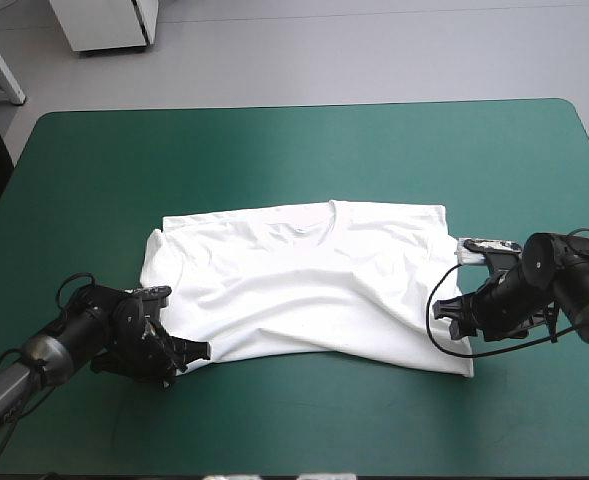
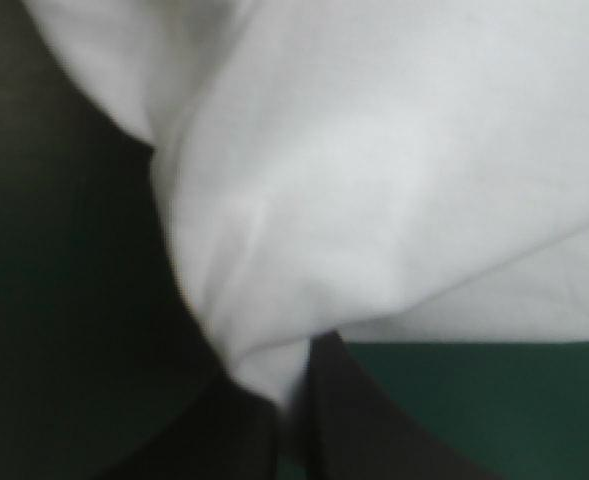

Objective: Fold the cloth

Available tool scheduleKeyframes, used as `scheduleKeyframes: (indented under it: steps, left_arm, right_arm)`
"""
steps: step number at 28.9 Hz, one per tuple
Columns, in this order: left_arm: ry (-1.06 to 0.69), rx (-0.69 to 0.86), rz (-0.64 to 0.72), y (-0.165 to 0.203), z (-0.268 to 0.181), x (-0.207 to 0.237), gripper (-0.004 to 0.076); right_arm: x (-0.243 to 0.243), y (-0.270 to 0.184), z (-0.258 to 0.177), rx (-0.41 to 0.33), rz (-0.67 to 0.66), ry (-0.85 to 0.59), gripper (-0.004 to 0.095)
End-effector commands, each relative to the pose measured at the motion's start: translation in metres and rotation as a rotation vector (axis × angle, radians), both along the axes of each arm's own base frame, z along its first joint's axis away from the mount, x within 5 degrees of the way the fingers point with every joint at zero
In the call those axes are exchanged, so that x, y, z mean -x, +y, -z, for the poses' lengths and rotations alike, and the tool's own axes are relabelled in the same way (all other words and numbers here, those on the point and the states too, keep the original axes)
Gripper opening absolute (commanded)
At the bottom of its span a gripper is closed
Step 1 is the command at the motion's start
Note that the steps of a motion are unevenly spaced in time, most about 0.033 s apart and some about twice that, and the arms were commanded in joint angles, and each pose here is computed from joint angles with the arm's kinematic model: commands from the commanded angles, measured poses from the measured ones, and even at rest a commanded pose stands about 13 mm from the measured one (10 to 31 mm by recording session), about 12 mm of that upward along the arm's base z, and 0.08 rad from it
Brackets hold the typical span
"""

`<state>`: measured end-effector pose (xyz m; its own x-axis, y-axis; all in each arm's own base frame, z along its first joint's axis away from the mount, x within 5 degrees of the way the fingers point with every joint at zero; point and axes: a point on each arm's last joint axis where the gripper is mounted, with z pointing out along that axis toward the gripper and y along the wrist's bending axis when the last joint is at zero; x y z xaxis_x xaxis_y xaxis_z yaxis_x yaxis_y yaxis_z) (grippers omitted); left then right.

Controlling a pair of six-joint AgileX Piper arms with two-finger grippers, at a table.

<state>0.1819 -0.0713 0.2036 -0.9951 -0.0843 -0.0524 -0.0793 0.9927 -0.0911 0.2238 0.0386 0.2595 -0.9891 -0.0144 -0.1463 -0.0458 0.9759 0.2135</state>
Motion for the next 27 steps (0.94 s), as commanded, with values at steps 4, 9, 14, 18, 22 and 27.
scheduleKeyframes:
  steps: [4, 9, 14, 18, 22, 27]
  left_arm:
    - [-0.067, -0.074, 0.043, 0.006, 0.002, -0.008, -0.0009]
    - [-0.072, -0.073, 0.043, 0.006, 0.002, -0.008, -0.0009]
    - [-0.081, -0.069, 0.043, 0.006, 0.002, -0.009, -0.0009]
    - [-0.081, -0.069, 0.043, 0.006, 0.002, -0.009, -0.0009]
    - [-0.081, -0.069, 0.043, 0.006, 0.002, -0.009, -0.0009]
    - [-0.080, -0.111, 0.112, 0.007, -0.019, -0.013, -0.0009]
  right_arm:
    - [0.012, -0.001, 0.022, -0.015, 0.051, 0.008, 0.0463]
    - [0.018, 0.000, 0.036, -0.033, 0.083, 0.028, 0.0454]
    - [0.029, 0.010, 0.052, -0.060, 0.085, 0.065, 0.0441]
    - [0.035, 0.028, 0.056, -0.059, 0.034, 0.065, 0.0176]
    - [0.037, 0.038, 0.054, -0.054, 0.020, 0.061, -0.0009]
    - [0.027, 0.037, 0.028, -0.016, -0.002, 0.035, -0.0017]
